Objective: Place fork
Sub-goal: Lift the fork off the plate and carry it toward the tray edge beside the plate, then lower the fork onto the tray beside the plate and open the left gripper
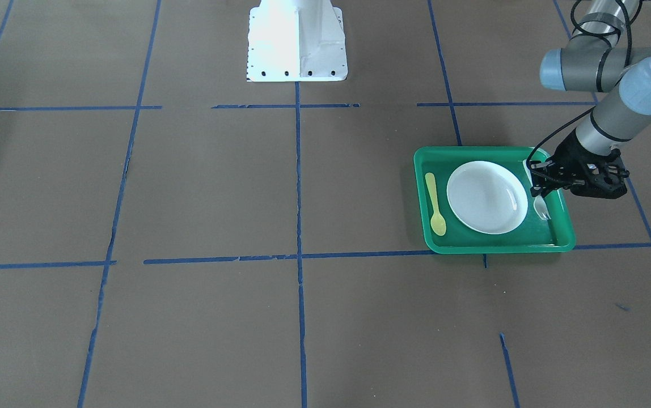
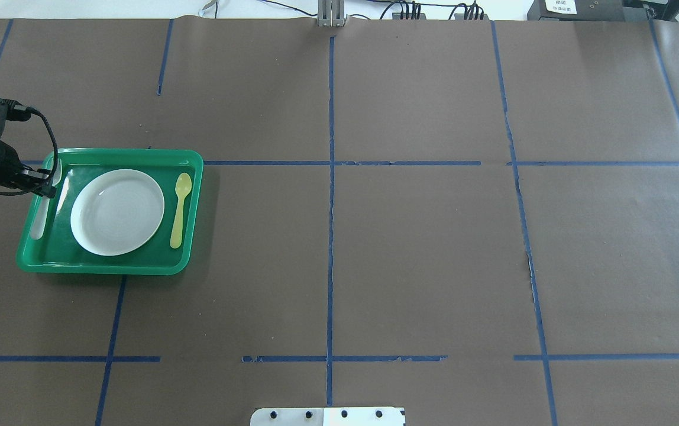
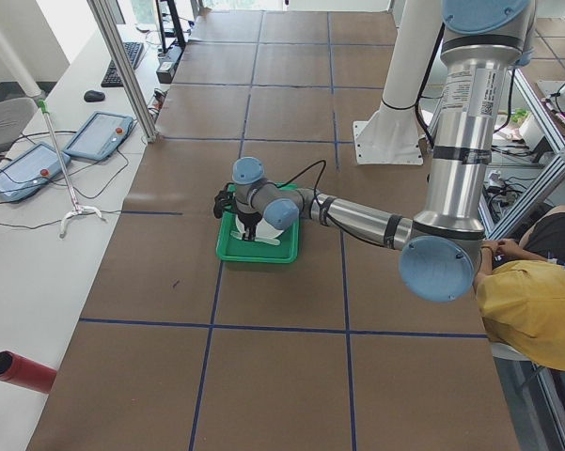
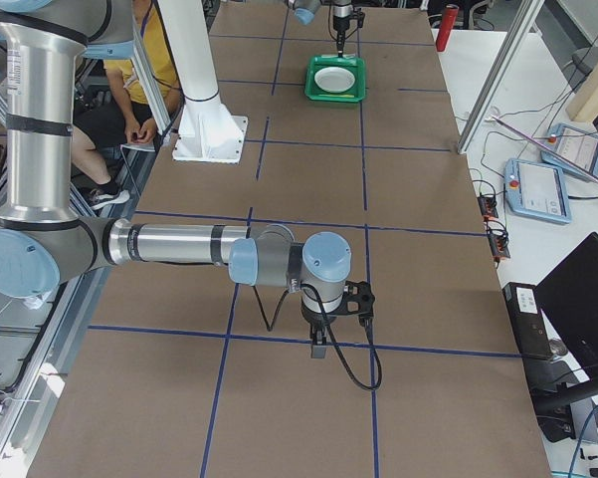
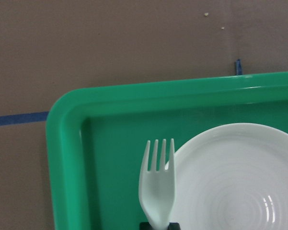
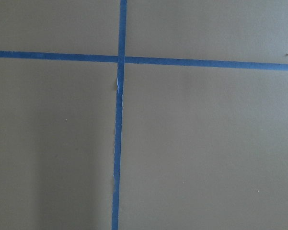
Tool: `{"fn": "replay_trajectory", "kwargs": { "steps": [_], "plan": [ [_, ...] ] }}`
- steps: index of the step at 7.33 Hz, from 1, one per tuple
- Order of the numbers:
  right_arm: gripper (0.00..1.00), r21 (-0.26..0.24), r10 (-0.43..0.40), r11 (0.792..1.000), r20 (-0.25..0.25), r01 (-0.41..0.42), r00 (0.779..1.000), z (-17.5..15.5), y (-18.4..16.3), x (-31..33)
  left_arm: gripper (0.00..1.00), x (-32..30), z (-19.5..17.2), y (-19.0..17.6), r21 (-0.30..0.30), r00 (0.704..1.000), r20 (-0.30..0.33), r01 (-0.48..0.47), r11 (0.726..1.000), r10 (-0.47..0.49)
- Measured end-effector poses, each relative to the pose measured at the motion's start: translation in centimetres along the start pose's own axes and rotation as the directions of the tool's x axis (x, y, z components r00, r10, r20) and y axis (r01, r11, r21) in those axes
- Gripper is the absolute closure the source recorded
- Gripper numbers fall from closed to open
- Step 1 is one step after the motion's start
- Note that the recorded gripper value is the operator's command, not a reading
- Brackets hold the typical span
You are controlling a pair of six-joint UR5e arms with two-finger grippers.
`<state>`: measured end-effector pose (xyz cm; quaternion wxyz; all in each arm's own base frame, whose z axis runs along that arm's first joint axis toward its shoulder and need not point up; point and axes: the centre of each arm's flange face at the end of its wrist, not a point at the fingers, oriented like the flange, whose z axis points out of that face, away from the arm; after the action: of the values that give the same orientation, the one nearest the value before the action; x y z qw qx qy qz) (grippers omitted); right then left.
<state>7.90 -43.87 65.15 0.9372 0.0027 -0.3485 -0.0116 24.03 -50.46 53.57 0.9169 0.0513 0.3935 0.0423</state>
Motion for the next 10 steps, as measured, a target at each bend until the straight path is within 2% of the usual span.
{"fn": "replay_trajectory", "kwargs": {
  "steps": [2,5,7,8,9,10],
  "plan": [
    [0.00,0.000,0.001,1.000,0.000,-0.001,1.000,0.0,0.0,0.0,1.00,-1.1,1.9,-0.6,-0.027,1.000,0.019,0.023,0.999,-0.023],
    [0.00,0.000,0.000,1.000,0.000,0.000,1.000,0.0,0.0,0.0,1.00,0.0,2.7,-2.3,-0.028,0.995,0.016,0.097,0.995,-0.097],
    [0.00,0.000,0.000,1.000,0.000,0.000,1.000,0.0,0.0,0.0,1.00,-0.4,3.4,-2.5,-0.034,0.994,0.023,0.106,0.994,-0.105],
    [0.00,0.000,0.000,1.000,0.000,0.000,1.000,0.0,0.0,0.0,0.87,-0.6,3.7,-2.5,-0.034,0.994,0.022,0.103,0.994,-0.103],
    [0.00,0.000,0.001,1.000,0.000,-0.001,1.000,0.0,0.0,0.0,0.79,-0.7,3.9,-2.4,-0.036,0.995,0.023,0.103,0.994,-0.102],
    [0.00,0.000,0.001,1.000,0.000,-0.001,1.000,0.0,0.0,0.0,0.79,-0.8,4.0,-2.4,-0.037,0.994,0.023,0.103,0.994,-0.102]
  ]
}}
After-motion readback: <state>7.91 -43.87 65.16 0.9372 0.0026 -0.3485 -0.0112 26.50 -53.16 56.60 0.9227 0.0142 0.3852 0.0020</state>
